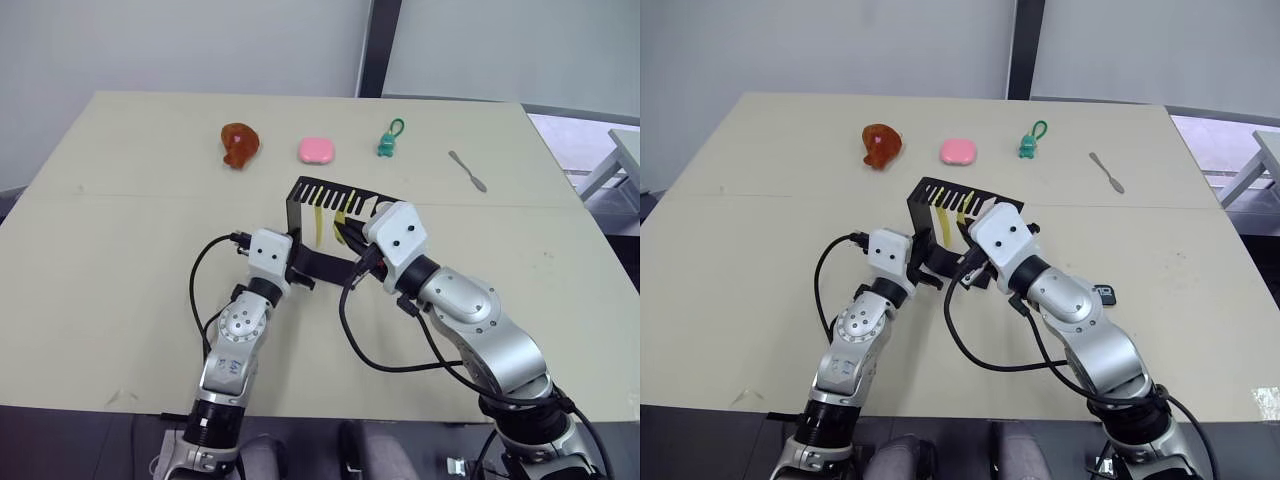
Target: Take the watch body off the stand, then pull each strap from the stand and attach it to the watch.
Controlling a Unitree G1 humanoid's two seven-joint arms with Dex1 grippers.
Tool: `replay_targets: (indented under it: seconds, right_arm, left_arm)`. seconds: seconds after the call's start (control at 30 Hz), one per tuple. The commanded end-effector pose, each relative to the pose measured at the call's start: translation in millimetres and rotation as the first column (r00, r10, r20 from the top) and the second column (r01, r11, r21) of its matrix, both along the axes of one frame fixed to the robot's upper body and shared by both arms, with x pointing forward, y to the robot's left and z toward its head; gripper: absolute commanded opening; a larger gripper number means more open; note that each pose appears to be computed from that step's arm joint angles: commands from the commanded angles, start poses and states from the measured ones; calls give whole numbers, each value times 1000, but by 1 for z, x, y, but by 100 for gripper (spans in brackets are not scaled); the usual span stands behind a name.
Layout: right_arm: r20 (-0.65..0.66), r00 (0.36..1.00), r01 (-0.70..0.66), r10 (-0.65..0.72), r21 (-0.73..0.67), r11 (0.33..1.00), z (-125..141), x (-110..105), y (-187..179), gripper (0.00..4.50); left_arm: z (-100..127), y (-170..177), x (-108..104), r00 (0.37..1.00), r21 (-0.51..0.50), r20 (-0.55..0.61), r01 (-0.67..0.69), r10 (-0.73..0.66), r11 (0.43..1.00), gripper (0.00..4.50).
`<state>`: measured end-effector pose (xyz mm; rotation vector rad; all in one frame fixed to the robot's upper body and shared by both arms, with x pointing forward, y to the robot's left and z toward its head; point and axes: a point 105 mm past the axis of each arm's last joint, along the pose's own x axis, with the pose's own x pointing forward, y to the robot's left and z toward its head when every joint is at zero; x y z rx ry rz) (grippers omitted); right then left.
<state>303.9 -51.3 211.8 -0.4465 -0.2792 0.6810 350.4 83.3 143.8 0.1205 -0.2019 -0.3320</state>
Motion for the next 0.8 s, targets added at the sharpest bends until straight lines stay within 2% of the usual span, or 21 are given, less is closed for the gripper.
replay_targets:
  seconds: [0.03, 0.37, 0.57, 0.8]
  right_arm:
    - [152, 988, -36, 38, -12, 999, 20, -13, -1, 7]
    - [208, 975, -64, 72, -46, 997, 17, -24, -10, 7]
    - [23, 987, -161, 160, 57, 985, 1, -32, -24, 7]
    - [-186, 956, -194, 228, 183, 964, -11, -32, -42, 7]
  left_arm:
    - [1, 3, 2, 1000, 13, 10, -17, 17, 1000, 0]
    - [-2, 6, 2, 1000, 20, 7, -26, 26, 999, 0]
    - [-3, 7, 2, 1000, 21, 6, -25, 25, 999, 0]
    - [-6, 10, 0, 1000, 53, -4, -20, 20, 998, 0]
